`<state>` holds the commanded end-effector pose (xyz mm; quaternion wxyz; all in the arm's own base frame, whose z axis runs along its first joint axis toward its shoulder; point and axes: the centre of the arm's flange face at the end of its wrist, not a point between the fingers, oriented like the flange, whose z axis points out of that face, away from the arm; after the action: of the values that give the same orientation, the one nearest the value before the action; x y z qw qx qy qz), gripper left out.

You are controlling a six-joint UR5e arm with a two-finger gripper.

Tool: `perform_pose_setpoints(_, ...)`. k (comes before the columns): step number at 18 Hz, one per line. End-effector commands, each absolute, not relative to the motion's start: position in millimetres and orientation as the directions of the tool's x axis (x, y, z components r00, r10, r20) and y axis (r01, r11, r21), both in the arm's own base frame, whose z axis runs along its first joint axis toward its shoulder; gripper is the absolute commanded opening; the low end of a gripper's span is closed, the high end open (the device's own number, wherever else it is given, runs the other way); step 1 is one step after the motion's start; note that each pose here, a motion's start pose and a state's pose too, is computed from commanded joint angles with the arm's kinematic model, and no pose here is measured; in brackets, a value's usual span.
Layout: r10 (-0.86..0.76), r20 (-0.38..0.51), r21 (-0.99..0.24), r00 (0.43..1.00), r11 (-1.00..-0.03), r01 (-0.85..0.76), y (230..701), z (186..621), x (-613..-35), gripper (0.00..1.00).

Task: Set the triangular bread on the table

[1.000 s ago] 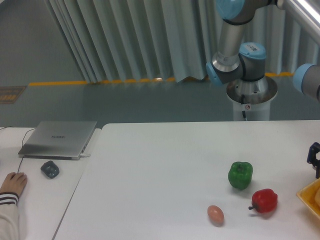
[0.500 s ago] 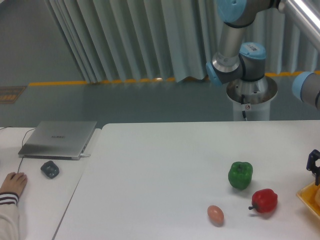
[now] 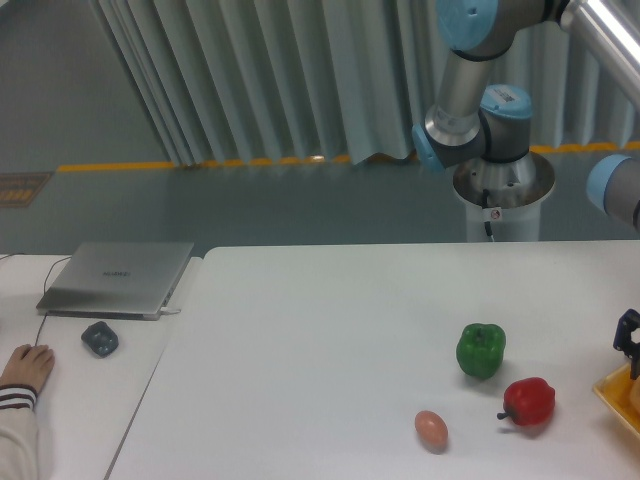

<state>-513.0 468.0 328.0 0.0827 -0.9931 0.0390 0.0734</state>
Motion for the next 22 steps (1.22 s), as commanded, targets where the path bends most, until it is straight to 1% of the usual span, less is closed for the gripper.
perform_pose_setpoints(22, -0.053, -0.128, -0.150, 0.990, -0.986, -0.073, 469.9, 311.3, -516.3, 1.00)
